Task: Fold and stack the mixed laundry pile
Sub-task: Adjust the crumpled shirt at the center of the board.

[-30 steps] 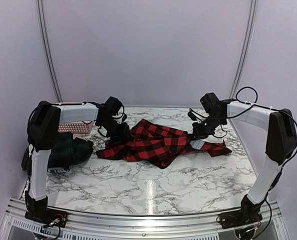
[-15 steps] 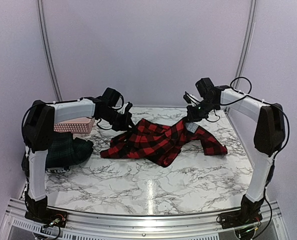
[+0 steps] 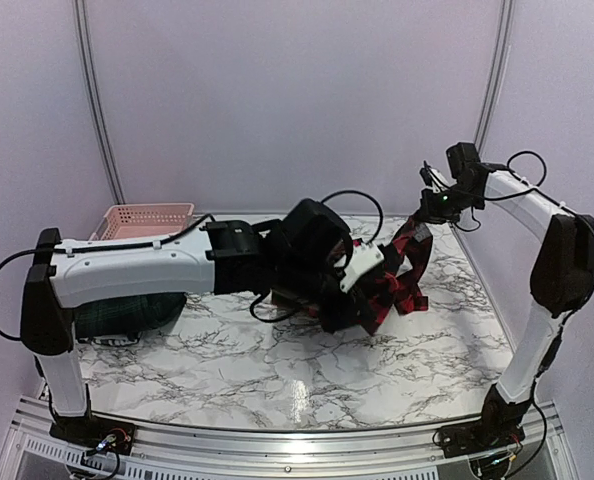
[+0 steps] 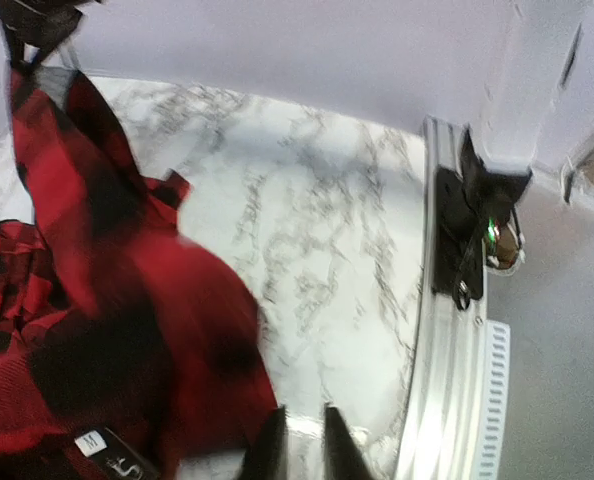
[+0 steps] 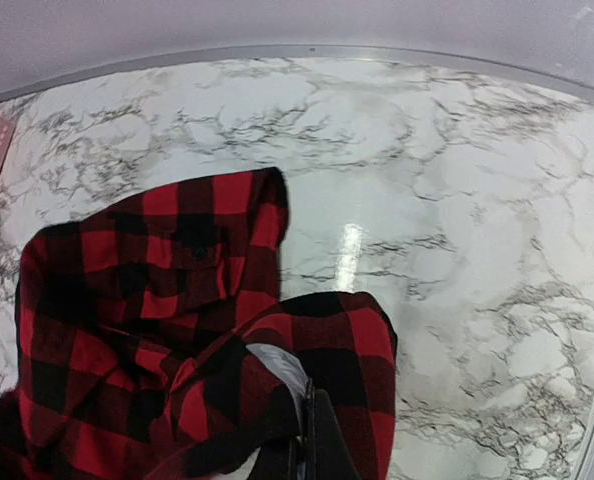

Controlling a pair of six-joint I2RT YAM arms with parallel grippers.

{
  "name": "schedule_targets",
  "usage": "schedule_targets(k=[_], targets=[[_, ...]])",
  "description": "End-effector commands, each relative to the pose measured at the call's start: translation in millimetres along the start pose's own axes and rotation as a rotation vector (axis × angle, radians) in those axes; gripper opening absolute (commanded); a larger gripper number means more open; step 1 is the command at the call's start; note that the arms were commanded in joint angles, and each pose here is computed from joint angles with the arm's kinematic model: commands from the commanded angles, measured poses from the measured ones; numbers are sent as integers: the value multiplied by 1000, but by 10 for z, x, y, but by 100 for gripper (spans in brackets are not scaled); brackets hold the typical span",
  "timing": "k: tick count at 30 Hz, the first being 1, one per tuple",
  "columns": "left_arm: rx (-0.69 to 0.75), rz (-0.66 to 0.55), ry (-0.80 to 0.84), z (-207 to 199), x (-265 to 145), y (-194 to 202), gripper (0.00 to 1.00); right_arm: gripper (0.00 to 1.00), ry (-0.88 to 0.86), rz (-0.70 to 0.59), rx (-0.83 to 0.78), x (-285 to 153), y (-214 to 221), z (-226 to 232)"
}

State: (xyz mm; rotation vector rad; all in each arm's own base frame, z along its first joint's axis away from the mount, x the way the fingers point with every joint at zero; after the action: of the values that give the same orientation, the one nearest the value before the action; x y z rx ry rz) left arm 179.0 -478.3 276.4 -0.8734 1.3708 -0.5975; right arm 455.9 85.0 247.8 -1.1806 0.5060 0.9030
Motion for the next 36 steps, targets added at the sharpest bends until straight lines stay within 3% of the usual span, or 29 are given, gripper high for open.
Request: schedule_targets(k=[1, 3, 6, 7, 9, 13, 16, 23, 26, 28, 30, 32, 34, 36], targets=[[78, 151, -138, 68, -101, 199, 79, 6, 44, -95, 84, -147, -48, -358], [67, 95, -171, 137, -275, 72, 95, 25, 76, -48, 112, -66, 115, -452], [-48, 12, -219, 471, -510, -10, 99, 56, 127, -4, 162, -18, 330, -548], [-122, -4, -220, 647, -556, 31, 99, 61, 137, 1, 173, -29, 374, -560], [-262, -19, -266, 1067, -610, 194, 99, 66, 139, 17, 189, -54, 465, -563], [-419, 95, -464, 1893, -494, 680, 99, 69, 106, 66, 236, -163, 707, -503], [-557, 140, -494, 2383, -312, 914, 99, 75, 18, 100, 273, -227, 936, -336], [-652, 148, -368, 2716, 373, 1145, 99, 93, -132, 230, 275, -78, 1387, 262], [-700, 150, -298, 2722, 609, 1246, 94, 93, -102, 277, 295, 126, 1537, 254], [-718, 159, -255, 2682, 690, 1310, 79, 92, -102, 289, 302, 241, 1578, 230], [-722, 174, -205, 2605, 727, 1366, 52, 83, -116, 301, 301, 352, 1586, 230], [-721, 198, -193, 2531, 680, 1430, 29, 71, -110, 321, 292, 477, 1610, 203], [-711, 219, -201, 2441, 563, 1489, 13, 54, -89, 341, 274, 595, 1624, 157], [-709, 252, -206, 2278, 387, 1614, 0, 26, -71, 351, 261, 694, 1620, 116]])
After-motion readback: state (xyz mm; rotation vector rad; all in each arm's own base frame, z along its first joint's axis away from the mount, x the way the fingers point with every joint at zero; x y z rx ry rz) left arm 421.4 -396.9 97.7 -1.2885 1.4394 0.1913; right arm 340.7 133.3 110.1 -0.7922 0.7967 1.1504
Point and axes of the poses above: each gripper's point midway between its finger pads, its own x axis out along the fingers, its own z axis along the line the jaws close on, y = z × x, the point moved 5 cm from there along -x, back along the fingers, and after that the axes turned 8 degrees about x, right-handed, at the moved point
